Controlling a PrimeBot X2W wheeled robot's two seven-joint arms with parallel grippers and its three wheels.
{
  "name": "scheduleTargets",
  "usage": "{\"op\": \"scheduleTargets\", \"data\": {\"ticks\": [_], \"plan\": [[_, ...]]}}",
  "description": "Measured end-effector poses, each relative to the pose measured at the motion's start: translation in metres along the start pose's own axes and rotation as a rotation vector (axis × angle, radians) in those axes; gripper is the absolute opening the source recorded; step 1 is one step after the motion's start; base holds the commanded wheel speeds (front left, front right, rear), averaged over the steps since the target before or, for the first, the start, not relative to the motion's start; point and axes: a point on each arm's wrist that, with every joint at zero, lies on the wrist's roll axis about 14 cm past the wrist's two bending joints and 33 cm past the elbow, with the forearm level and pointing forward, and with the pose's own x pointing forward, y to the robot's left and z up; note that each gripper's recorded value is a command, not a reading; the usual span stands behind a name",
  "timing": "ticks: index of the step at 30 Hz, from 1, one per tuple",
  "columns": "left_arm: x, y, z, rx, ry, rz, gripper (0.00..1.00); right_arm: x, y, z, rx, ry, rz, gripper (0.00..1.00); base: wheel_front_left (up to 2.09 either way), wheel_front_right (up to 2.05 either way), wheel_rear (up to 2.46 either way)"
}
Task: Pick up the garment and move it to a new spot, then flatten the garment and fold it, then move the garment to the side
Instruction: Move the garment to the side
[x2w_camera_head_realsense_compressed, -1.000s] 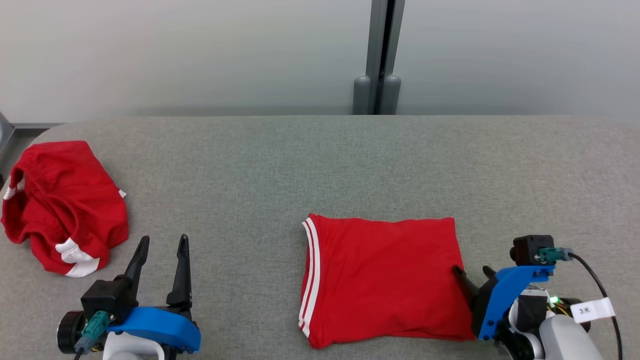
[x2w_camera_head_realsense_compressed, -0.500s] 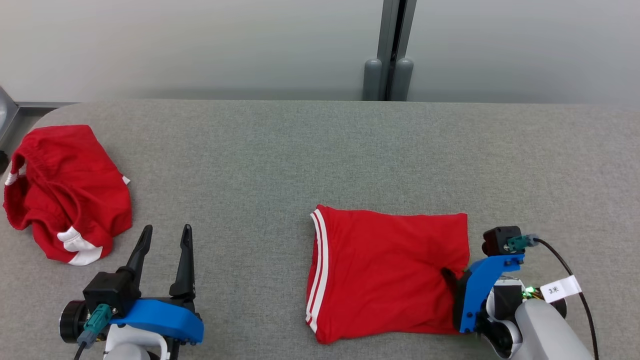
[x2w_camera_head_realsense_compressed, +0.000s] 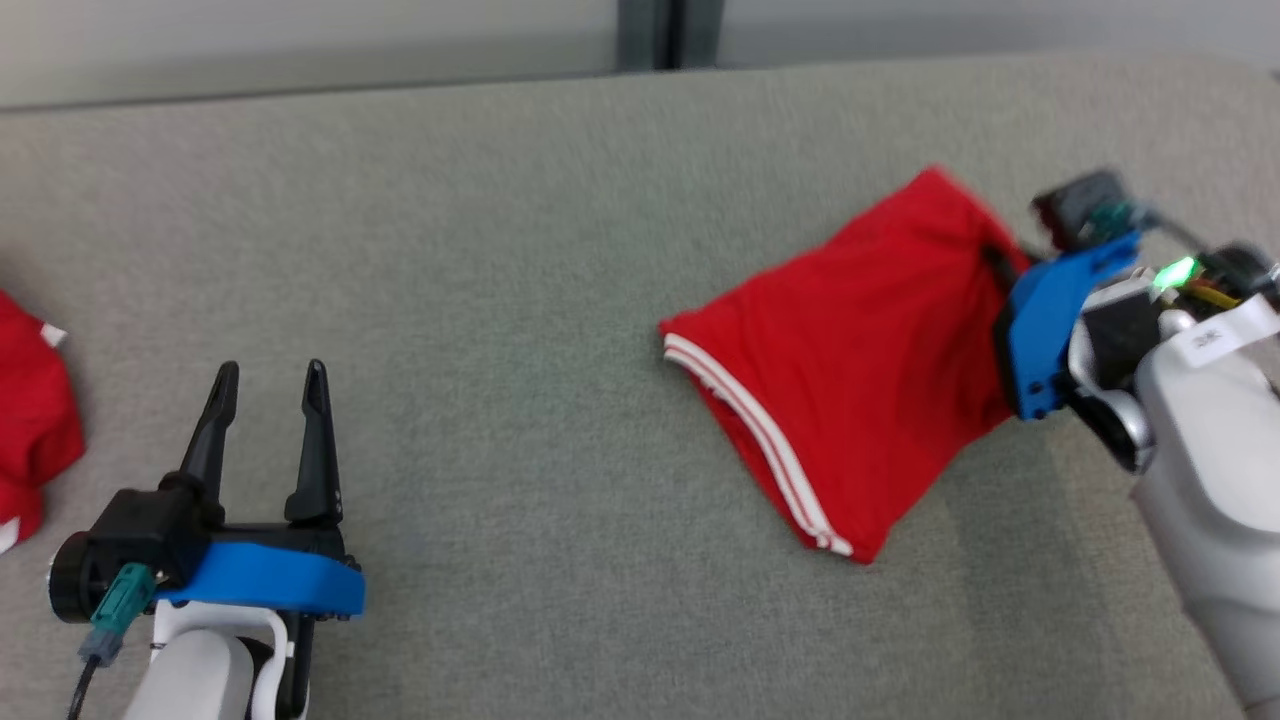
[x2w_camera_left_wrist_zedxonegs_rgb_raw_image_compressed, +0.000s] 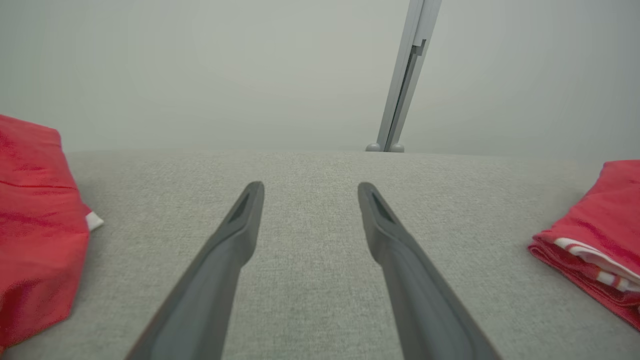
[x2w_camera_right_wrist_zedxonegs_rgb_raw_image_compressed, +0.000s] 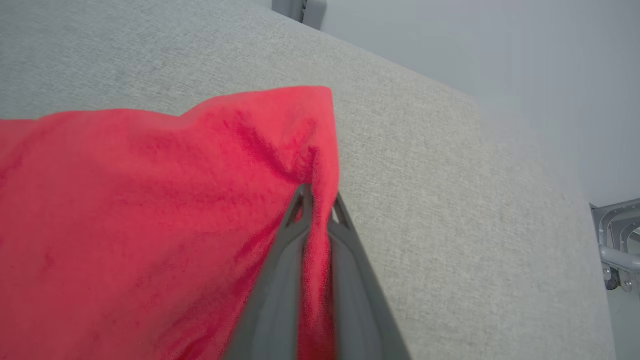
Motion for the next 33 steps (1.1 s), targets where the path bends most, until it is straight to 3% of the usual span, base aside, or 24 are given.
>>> {"op": "scheduleTargets", "data": {"ticks": [10, 15, 22, 30, 31, 32, 33], "plan": [[0.066, -0.022, -0.022, 0.016, -0.011, -0.11, 1.0, 0.0, -0.159, 0.002, -0.115, -0.016, -0.326, 0.0, 0.0, 0.0, 0.0], [0.084, -0.028, -0.033, 0.021, -0.007, -0.147, 1.0, -0.005, -0.21, 0.004, -0.144, -0.052, -0.449, 0.0, 0.0, 0.0, 0.0], [0.092, -0.029, -0.045, 0.033, 0.011, -0.169, 1.0, -0.003, -0.238, -0.006, -0.164, -0.044, -0.543, 0.0, 0.0, 0.0, 0.0], [0.092, -0.032, -0.042, 0.041, 0.013, -0.177, 1.0, -0.014, -0.242, -0.02, -0.163, -0.029, -0.601, 0.0, 0.0, 0.0, 0.0], [0.091, -0.033, -0.042, 0.041, 0.013, -0.179, 1.0, -0.014, -0.242, -0.018, -0.157, -0.043, -0.605, 0.12, 0.0, 0.0, 0.0], [0.091, -0.033, -0.041, 0.041, 0.012, -0.18, 1.0, -0.015, -0.242, -0.016, -0.161, -0.05, -0.609, 1.0, 0.0, 0.0, 0.0], [0.09, -0.034, -0.04, 0.04, 0.012, -0.181, 1.0, -0.017, -0.242, -0.015, -0.166, -0.052, -0.613, 1.0, 0.0, 0.0, 0.0]]}}
